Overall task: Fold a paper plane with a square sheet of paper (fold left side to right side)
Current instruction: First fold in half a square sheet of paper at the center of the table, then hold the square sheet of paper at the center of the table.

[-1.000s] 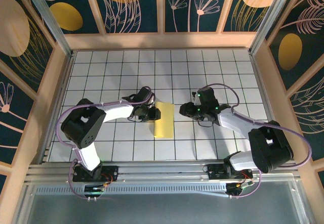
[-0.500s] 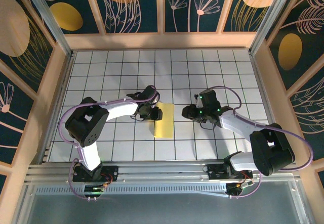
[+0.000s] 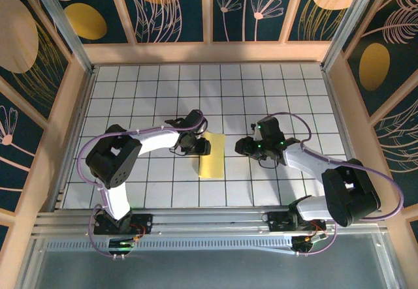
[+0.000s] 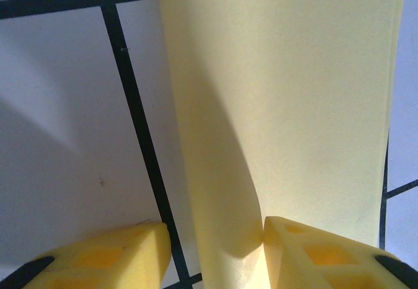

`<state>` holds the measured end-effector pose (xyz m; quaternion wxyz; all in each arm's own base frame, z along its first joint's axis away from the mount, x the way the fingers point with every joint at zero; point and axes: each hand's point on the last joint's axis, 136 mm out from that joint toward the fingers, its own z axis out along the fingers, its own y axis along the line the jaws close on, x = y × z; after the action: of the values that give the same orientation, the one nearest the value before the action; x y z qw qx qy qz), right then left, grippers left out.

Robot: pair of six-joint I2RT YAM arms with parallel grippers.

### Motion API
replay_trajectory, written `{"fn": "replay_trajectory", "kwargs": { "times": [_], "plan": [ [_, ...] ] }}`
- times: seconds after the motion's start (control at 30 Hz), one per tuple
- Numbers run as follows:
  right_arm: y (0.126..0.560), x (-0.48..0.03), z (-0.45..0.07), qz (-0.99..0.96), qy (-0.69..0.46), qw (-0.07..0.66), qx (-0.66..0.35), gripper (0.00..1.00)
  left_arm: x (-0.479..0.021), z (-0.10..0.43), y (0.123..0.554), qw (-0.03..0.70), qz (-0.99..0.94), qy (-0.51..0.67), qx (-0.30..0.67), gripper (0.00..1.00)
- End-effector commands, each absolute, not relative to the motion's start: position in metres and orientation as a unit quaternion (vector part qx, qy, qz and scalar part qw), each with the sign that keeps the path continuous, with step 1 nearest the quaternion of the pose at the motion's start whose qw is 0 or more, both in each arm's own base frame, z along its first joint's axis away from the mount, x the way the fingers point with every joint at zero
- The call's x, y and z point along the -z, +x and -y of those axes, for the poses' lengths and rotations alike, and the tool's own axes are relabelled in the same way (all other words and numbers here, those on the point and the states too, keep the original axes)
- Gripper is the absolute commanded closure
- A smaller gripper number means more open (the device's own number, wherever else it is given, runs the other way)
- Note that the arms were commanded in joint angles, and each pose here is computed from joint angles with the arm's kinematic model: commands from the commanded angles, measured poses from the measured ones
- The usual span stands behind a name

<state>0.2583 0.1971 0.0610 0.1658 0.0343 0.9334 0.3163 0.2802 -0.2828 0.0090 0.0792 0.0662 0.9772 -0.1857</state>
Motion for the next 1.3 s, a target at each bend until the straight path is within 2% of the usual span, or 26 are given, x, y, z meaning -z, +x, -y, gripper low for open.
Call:
{"fn": "replay_trajectory", "kwargs": {
  "times": [0.0,1.27],
  "plan": [
    [0.2577,-0.0629,-0.1955,-0.931,0.031,0.172,-0.319,0.56,0.0363,0.2938,0.2676,0.053,-0.978,0.093,0.182,0.54],
    [0.2541,-0.0601,-0.2053,-0.931,0.021,0.159,-0.329,0.56,0.0384,0.2919,0.2673,0.047,-0.980,0.089,0.173,0.54]
  ]
}}
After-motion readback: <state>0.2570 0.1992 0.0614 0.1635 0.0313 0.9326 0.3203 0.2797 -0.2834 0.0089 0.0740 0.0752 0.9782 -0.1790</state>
